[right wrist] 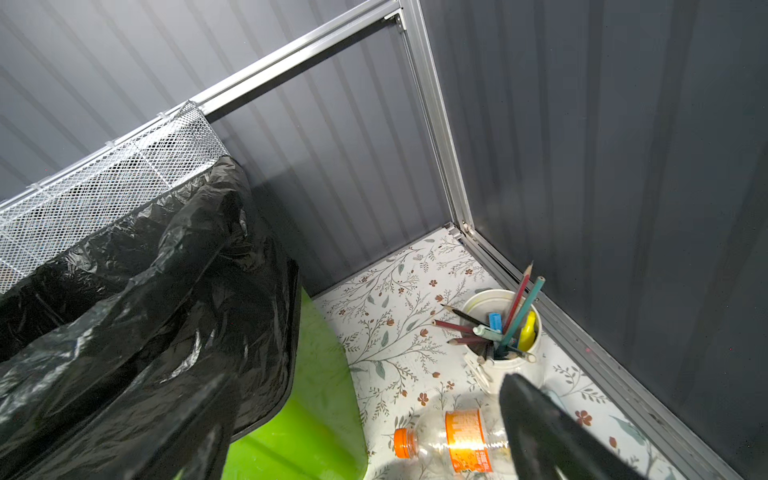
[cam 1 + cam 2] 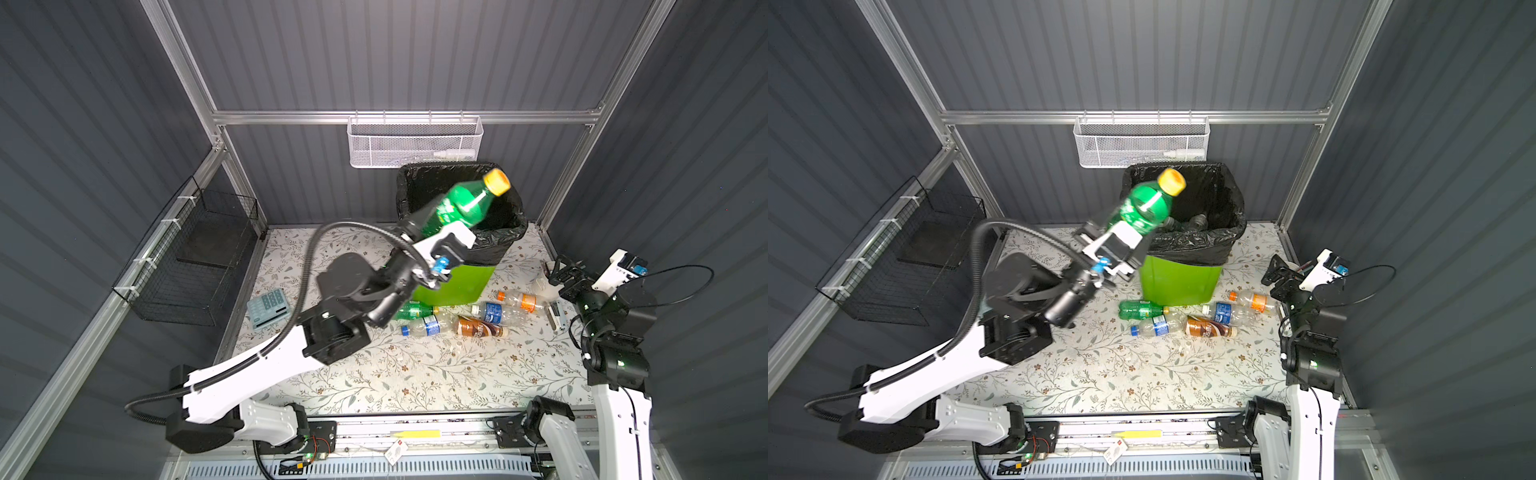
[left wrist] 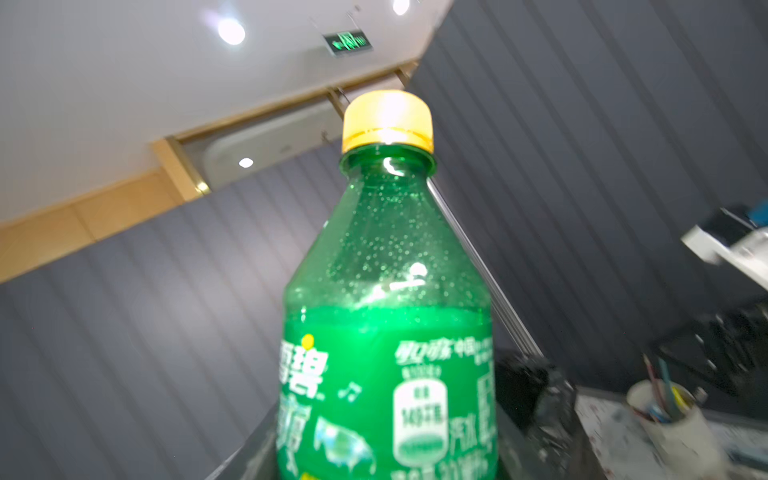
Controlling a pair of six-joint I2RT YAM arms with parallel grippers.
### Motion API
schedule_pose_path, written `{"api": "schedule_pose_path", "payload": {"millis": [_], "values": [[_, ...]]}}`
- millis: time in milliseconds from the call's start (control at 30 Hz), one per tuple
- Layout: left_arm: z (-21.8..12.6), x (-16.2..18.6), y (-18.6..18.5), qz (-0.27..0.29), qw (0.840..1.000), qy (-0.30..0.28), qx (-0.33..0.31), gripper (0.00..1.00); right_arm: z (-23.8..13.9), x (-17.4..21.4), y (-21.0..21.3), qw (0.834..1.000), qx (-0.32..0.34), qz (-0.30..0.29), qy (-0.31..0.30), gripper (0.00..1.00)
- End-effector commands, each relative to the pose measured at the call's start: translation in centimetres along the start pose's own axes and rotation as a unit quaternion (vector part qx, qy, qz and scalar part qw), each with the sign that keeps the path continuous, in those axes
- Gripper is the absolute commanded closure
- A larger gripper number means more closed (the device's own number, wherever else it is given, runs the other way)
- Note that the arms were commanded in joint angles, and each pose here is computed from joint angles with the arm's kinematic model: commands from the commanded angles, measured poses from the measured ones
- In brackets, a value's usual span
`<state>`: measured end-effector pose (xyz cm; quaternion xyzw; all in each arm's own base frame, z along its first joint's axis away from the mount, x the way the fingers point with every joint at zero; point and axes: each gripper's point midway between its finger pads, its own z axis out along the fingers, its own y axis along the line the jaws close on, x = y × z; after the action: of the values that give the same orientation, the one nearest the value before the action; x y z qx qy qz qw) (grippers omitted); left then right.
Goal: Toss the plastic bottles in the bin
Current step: 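Close the left gripper on the green bottle and lift it over the bin, then open the left gripper to drop the green bottle into the bin, then lower the right gripper onto the clear blue-cap bottle while the left arm withdraws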
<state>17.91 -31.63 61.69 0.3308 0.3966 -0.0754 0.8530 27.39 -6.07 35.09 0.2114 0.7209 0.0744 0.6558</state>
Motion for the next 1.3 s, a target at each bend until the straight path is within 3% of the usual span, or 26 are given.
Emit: {"api": "schedule_pose_path", "payload": {"millis": [0, 67, 133, 233, 267, 333, 400, 433, 467, 600, 900, 1067, 1267], "values": [[-1.0, -3.6, 3.7, -0.017, 0.996, -0.074, -0.054, 0.47, -0.1, -0.4, 0.5, 1.0, -0.014, 0.004, -0.009, 0.01], [-1.1, -4.1, 4.7, -0.034, 0.993, -0.099, -0.063, 0.47, -0.2, -0.4, 0.6, 1.0, -0.016, 0.003, -0.009, 0.01], [0.4, -2.4, 5.4, -0.053, 0.992, -0.089, -0.074, 0.47, -0.3, -0.4, 0.6, 1.0, -0.018, 0.002, -0.009, 0.01], [5.4, 4.8, 5.4, -0.12, 0.991, -0.018, -0.047, 0.43, -0.3, -0.2, 1.3, 0.999, -0.036, 0.008, -0.001, 0.01], [7.7, 8.6, 4.5, -0.152, 0.988, 0.027, -0.018, 0.41, -0.2, 0.1, 1.5, 0.999, -0.043, 0.011, 0.004, 0.01], [11.2, 15.7, 1.1, -0.181, 0.975, 0.126, 0.038, 0.33, -0.2, 0.4, 1.7, 0.998, -0.052, 0.015, 0.012, 0.01], [12.9, 19.1, -2.4, -0.195, 0.957, 0.191, 0.094, 0.19, -0.6, 0.5, 1.9, 0.998, -0.055, 0.01, 0.012, 0.01], [13.2, 19.2, -3.4, -0.203, 0.952, 0.195, 0.118, 0.05, -0.9, 0.4, 1.8, 0.999, -0.051, 0.004, 0.009, 0.01], [13.4, 18.7, -3.3, -0.212, 0.952, 0.186, 0.119, 0.0, -1.1, 0.4, 1.4, 0.999, -0.041, -0.003, 0.007, 0.01], [12.1, 14.5, 0.8, -0.208, 0.97, 0.109, 0.057, 0.0, -1.7, 0.4, 0.5, 1.0, -0.014, -0.019, 0.003, 0.01], [6.5, 12.3, 6.8, -0.172, 0.979, 0.089, -0.064, 0.0, -1.0, 1.0, 0.7, 1.0, -0.026, 0.008, 0.009, 0.01], [3.6, 15.1, 8.1, -0.153, 0.97, 0.144, -0.121, 0.0, -0.6, 1.8, 1.4, 0.998, -0.051, 0.005, 0.026, 0.01], [0.0, 20.9, 8.7, -0.141, 0.942, 0.244, -0.181, 0.0, -0.4, 3.2, 3.2, 0.993, -0.104, -0.019, 0.051, 0.01]]}}
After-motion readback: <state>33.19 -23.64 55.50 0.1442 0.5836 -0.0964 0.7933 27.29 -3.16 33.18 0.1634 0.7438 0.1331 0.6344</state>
